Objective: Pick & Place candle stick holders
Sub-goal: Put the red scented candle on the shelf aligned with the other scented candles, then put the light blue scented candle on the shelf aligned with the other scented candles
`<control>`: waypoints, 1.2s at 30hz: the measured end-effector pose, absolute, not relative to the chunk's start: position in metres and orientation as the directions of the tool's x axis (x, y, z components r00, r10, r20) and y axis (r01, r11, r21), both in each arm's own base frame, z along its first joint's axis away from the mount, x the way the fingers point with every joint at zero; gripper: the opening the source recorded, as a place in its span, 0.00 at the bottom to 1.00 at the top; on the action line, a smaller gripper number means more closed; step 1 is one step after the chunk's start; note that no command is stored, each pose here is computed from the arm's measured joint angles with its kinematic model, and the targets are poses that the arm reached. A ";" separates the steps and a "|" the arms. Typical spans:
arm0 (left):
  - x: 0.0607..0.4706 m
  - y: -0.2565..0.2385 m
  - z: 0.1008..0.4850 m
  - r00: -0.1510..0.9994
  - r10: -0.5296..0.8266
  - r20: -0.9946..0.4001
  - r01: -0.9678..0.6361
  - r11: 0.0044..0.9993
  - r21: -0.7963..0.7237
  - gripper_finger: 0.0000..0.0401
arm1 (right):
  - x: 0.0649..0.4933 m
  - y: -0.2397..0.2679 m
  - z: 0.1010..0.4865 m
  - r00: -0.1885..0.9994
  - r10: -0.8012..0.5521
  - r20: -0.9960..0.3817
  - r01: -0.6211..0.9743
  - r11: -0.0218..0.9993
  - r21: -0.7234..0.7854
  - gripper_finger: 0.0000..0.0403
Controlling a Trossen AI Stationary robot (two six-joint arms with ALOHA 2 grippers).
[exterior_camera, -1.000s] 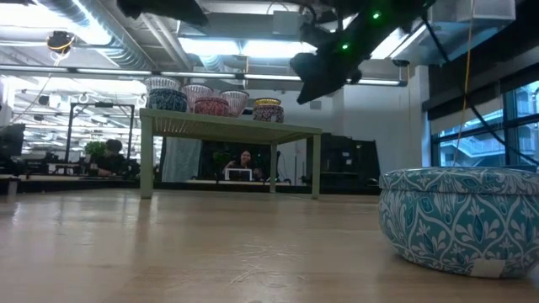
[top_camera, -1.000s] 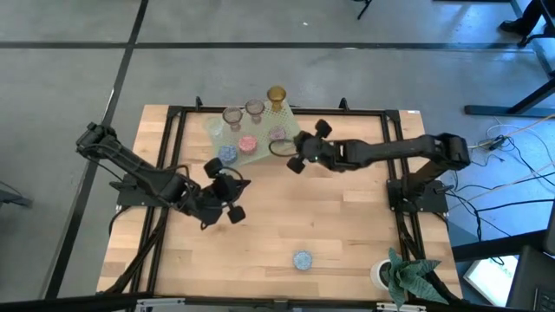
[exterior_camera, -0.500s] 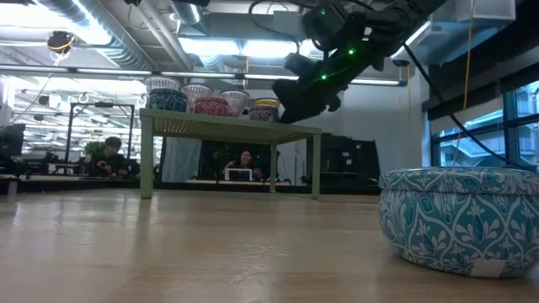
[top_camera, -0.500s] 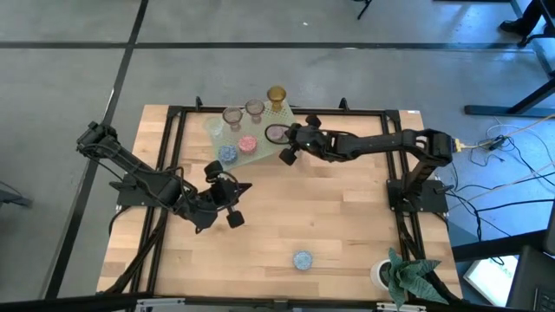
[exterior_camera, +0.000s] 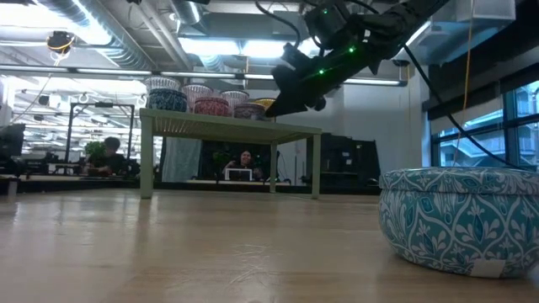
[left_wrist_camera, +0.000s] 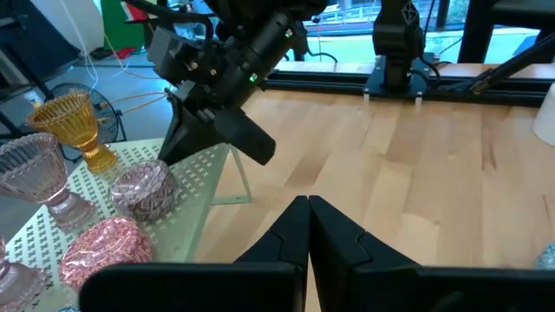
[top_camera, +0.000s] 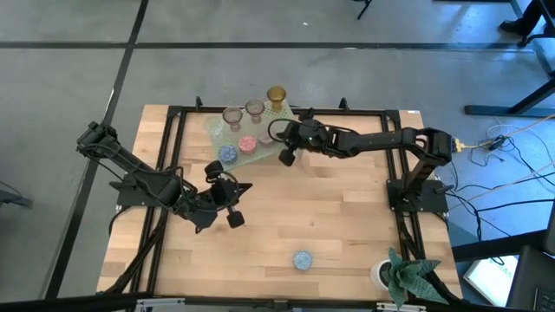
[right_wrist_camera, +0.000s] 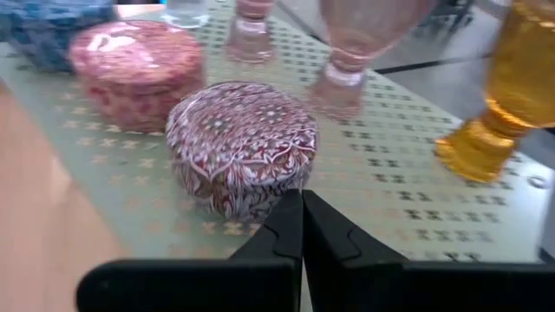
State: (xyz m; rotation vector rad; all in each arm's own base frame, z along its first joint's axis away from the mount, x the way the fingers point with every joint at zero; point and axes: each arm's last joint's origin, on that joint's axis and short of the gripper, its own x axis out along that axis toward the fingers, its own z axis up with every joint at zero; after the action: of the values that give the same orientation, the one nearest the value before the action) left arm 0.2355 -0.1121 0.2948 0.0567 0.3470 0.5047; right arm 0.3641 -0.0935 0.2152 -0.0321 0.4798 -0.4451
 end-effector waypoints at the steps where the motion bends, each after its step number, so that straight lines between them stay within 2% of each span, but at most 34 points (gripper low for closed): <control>1: 0.236 -0.112 0.295 0.818 0.483 -0.312 -0.464 0.875 0.138 0.00 | 0.364 -0.093 0.215 0.799 -0.411 -0.440 0.397 0.909 -0.127 0.00; 5: 0.236 -0.112 0.295 0.818 0.483 -0.312 -0.464 0.875 0.139 0.00 | 0.364 -0.093 0.216 0.791 -0.430 -0.435 0.414 0.900 -0.137 0.00; 8: 0.235 -0.112 0.295 0.818 0.483 -0.312 -0.464 0.875 0.139 0.00 | 0.361 -0.090 0.221 0.769 -0.476 -0.428 0.430 0.879 -0.205 0.00; 14: 0.235 -0.112 0.295 0.818 0.483 -0.312 -0.464 0.875 0.139 0.00 | 0.341 -0.060 0.260 0.801 -0.431 -0.415 0.365 0.902 -0.232 0.00; 18: 0.235 -0.112 0.294 0.818 0.480 -0.316 -0.460 0.877 0.141 0.00 | 0.314 -0.026 0.292 0.865 -0.253 -0.434 0.189 0.965 -0.184 0.02; 21: 0.235 -0.112 0.294 0.821 0.472 -0.321 -0.453 0.881 0.139 0.00 | 0.294 -0.003 0.310 0.899 -0.059 -0.434 0.020 0.995 -0.095 0.07; 24: 0.236 -0.113 0.294 0.825 0.461 -0.327 -0.442 0.887 0.134 0.00 | 0.279 0.014 0.321 0.898 0.067 -0.435 -0.096 0.994 -0.045 0.14; 30: 0.236 -0.113 0.294 0.834 0.433 -0.343 -0.403 0.901 0.158 0.00 | 0.272 0.054 0.316 0.828 0.282 -0.484 -0.316 0.949 0.012 0.31; 36: 0.239 -0.108 0.294 0.827 0.443 -0.346 -0.391 0.896 0.212 0.02 | 0.279 0.106 0.283 0.686 0.413 -0.600 -0.429 0.894 0.125 0.48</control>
State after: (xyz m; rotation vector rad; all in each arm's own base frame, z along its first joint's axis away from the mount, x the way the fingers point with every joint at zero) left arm 0.2389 -0.1079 0.2937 0.1345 0.3994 0.4443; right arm 0.2787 0.1065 0.2825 -0.0263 0.6651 0.4716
